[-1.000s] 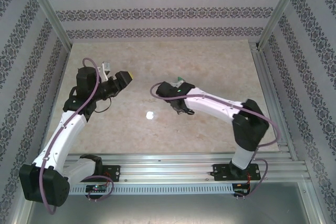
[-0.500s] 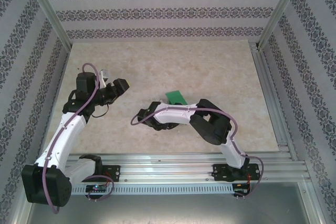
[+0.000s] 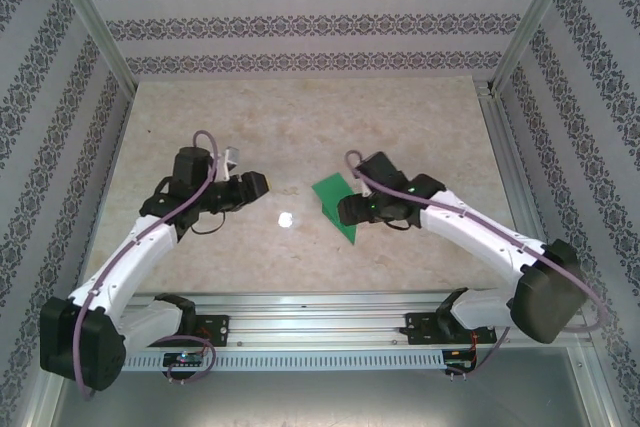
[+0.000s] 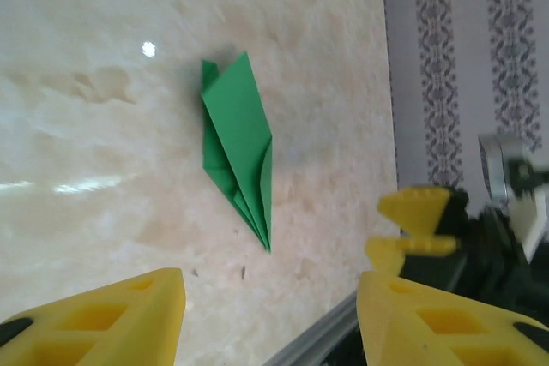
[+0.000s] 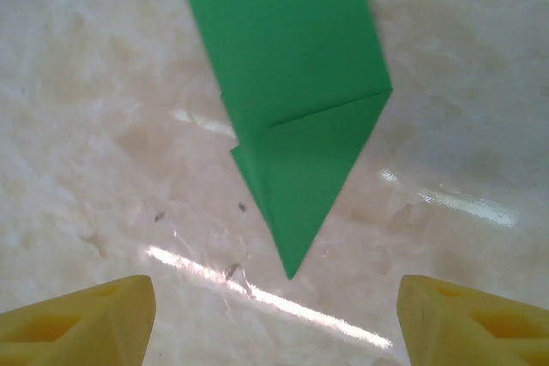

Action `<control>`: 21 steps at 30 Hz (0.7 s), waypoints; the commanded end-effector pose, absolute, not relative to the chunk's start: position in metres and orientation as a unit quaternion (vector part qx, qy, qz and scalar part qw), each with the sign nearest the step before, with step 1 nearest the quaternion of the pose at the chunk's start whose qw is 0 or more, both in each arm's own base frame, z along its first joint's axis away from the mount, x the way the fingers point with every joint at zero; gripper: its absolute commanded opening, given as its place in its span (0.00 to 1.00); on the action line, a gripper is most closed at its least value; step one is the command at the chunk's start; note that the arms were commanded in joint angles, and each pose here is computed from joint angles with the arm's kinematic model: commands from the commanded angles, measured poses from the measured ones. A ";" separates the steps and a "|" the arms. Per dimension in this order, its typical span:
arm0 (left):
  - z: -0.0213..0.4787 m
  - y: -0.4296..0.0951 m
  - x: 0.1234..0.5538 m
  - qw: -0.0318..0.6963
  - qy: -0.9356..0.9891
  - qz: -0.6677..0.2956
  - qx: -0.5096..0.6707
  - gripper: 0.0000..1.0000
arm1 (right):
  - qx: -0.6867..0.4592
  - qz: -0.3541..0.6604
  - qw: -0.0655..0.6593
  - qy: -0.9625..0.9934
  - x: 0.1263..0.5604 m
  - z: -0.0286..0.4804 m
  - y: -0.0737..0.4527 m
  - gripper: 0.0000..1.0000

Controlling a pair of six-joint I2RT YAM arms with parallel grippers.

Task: Fold a paper plane with a square sheet of paper (fold left side to right side)
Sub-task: Fold the wing for the fifth time at the center of the table.

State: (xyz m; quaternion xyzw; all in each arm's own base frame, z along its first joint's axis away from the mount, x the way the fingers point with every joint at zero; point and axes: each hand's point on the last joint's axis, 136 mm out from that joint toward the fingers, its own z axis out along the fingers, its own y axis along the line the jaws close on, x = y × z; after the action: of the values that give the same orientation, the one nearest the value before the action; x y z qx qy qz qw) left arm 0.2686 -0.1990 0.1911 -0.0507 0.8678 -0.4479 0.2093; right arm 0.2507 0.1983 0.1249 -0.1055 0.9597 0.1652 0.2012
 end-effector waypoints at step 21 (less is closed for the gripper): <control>0.078 -0.378 0.318 0.129 0.903 -0.408 0.027 0.33 | 0.103 0.341 0.160 0.921 0.281 0.057 0.154 0.56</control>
State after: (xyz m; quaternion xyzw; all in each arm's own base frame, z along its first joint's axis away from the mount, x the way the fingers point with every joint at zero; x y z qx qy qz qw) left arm 0.3055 -0.3828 0.0837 0.0306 0.8958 -0.4299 0.1086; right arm 0.2741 0.1510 0.0517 0.1228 0.9225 0.3355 0.1461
